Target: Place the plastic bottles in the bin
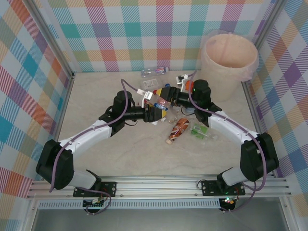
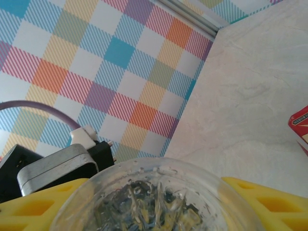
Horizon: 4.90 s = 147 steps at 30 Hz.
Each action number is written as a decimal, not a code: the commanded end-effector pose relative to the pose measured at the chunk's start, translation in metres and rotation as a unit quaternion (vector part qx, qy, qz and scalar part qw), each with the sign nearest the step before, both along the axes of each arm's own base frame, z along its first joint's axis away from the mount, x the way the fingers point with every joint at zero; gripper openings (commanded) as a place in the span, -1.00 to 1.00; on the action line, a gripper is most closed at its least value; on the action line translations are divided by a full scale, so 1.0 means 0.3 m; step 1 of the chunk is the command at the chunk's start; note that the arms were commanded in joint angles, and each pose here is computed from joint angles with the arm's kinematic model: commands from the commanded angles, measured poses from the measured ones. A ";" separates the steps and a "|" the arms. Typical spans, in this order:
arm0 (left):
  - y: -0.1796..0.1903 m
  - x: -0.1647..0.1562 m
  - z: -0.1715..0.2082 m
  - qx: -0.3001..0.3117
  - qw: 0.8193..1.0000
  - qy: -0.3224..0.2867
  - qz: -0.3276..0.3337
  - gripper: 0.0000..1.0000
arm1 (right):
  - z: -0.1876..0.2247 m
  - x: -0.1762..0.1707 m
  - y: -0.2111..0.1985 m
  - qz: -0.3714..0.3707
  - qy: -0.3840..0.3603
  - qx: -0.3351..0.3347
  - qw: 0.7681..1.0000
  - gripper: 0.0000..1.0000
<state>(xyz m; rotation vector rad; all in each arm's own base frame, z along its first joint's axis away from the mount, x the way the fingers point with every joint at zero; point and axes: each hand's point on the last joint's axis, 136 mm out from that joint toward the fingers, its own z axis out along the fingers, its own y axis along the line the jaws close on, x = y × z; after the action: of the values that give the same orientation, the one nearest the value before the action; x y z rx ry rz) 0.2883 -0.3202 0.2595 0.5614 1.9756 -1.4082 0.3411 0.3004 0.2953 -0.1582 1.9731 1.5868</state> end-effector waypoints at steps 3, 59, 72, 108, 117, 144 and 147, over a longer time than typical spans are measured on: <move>0.015 0.050 0.033 -0.004 0.999 -0.016 0.048 0.20 | 0.051 -0.008 0.007 0.006 -0.028 -0.001 1.000 0.15; 0.623 0.167 -0.324 0.188 0.821 0.105 0.529 1.00 | 0.532 0.670 -1.174 -0.557 -0.189 -0.391 0.708 0.02; 0.607 0.171 -0.369 0.190 0.822 0.133 0.521 1.00 | 0.286 0.797 -1.288 -0.530 -0.108 -0.531 0.653 0.08; 0.598 0.161 -0.446 0.202 0.816 0.169 0.515 0.99 | 0.347 0.761 -1.270 -0.530 -0.076 -0.453 0.713 0.99; 0.591 0.163 -0.457 0.191 0.817 0.175 0.515 0.99 | 0.407 0.607 -1.145 -0.489 -0.090 -0.374 0.783 0.99; 0.537 0.198 -0.499 0.156 0.833 0.194 0.494 0.99 | -0.436 -0.042 -0.835 -0.289 0.217 -0.261 0.895 0.99; 0.531 0.200 -0.499 0.156 0.835 0.195 0.490 1.00 | -0.510 -0.070 -0.800 -0.265 0.238 -0.268 0.895 0.99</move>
<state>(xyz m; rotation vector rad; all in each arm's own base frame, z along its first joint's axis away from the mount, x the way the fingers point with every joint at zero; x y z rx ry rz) 0.3427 -0.1587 0.1053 -0.6245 2.2966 -0.5183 0.3302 0.0436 0.1519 0.5735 2.4516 0.6553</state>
